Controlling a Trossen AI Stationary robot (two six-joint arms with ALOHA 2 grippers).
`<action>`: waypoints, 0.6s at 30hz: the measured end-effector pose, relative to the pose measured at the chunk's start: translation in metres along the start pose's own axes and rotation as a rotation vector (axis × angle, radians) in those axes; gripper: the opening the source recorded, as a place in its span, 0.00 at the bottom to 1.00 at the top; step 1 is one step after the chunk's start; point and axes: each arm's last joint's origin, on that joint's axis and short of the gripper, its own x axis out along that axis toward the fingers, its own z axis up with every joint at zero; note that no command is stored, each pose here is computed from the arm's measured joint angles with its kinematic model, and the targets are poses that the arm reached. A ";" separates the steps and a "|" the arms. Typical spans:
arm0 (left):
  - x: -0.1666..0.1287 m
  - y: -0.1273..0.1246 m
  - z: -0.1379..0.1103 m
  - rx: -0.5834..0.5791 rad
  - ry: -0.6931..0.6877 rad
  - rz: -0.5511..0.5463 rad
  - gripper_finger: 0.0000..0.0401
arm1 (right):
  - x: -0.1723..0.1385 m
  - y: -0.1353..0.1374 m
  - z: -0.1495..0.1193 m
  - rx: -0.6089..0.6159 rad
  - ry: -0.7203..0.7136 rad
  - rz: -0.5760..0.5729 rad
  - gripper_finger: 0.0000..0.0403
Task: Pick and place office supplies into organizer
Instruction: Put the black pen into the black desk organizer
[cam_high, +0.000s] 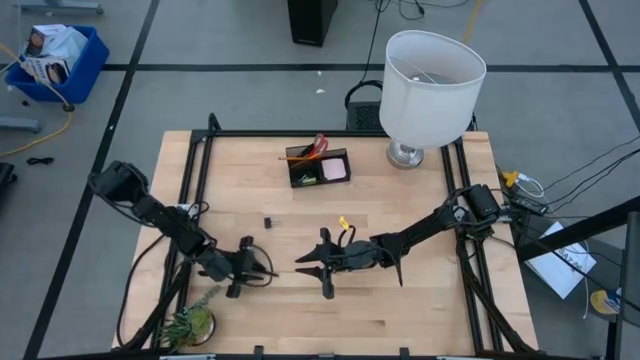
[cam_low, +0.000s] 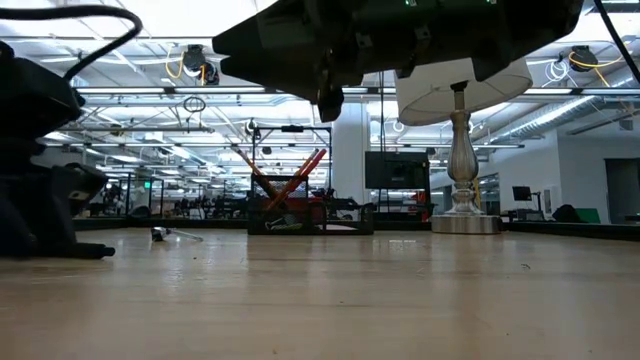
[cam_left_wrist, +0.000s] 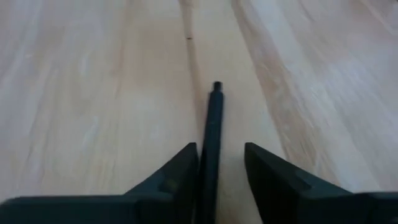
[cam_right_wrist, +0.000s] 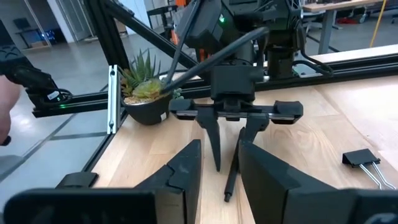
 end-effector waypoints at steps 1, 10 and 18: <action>0.000 0.000 0.000 -0.028 -0.004 0.011 0.33 | 0.000 0.000 0.000 0.000 0.000 0.000 0.25; 0.000 0.001 0.005 -0.060 -0.093 0.077 0.08 | 0.000 0.002 -0.001 -0.001 0.002 0.004 0.25; 0.002 0.014 0.014 -0.143 -0.191 0.208 0.11 | -0.001 0.000 -0.007 -0.016 0.067 -0.011 0.25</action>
